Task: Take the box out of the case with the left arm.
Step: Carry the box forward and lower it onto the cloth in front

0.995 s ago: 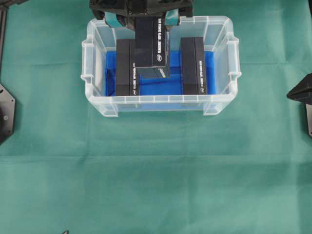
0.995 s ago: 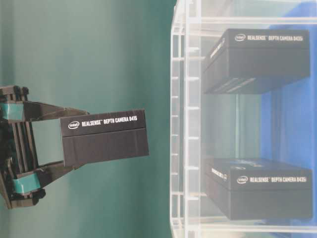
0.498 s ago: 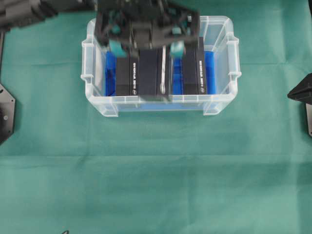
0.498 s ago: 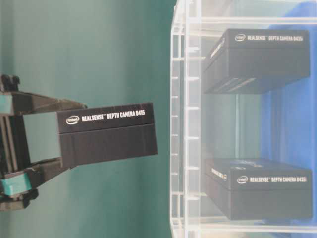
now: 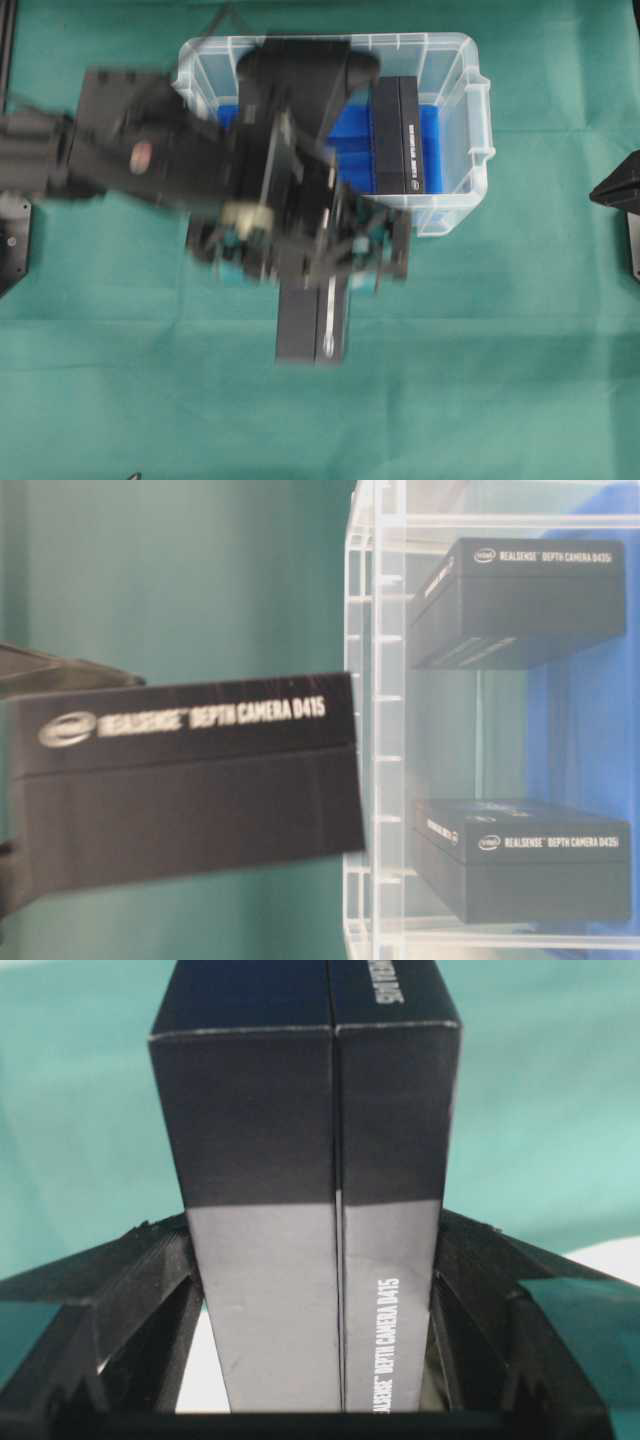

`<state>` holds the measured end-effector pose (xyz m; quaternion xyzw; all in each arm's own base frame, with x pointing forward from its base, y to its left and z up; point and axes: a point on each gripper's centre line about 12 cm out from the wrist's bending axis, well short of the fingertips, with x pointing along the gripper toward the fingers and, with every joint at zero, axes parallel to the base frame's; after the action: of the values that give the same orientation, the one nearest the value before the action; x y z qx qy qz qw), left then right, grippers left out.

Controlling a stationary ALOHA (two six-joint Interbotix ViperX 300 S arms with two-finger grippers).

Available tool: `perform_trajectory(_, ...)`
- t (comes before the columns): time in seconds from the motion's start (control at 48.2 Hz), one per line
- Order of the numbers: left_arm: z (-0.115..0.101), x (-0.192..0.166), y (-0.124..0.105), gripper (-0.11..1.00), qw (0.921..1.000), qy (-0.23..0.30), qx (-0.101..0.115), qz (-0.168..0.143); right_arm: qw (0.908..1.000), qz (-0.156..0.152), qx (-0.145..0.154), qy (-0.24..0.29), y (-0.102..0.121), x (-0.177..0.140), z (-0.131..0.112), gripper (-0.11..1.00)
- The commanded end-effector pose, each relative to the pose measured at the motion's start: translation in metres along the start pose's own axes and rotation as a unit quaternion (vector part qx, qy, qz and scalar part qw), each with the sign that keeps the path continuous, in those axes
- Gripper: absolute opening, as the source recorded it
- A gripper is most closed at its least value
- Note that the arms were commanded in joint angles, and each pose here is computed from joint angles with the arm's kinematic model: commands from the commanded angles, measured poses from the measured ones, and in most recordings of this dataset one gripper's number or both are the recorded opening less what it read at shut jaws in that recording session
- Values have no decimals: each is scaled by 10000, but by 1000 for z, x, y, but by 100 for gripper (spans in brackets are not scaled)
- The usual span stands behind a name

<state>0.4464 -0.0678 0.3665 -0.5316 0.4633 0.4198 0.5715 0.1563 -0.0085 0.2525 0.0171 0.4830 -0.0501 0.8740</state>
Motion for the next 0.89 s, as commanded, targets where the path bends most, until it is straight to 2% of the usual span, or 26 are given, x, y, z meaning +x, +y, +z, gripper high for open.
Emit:
perform_trajectory(0.0,-19,-32,8,61,9993,86,15,-367,9999,19,38,-120,0,-6,9,2)
perform_trajectory(0.166,-42,-34,10,61,9990,173,-140,-390,9999,16,20,-121,0,-6,9,2)
perform_trajectory(0.435,-42,-24,5,61,9983,111,-180,-541,9999,12,26,-121,0,-6,9,2)
perform_trajectory(0.871,-41,57,13,61,9987,42,-273,-430,9999,6,22,-122,0,-6,9,2)
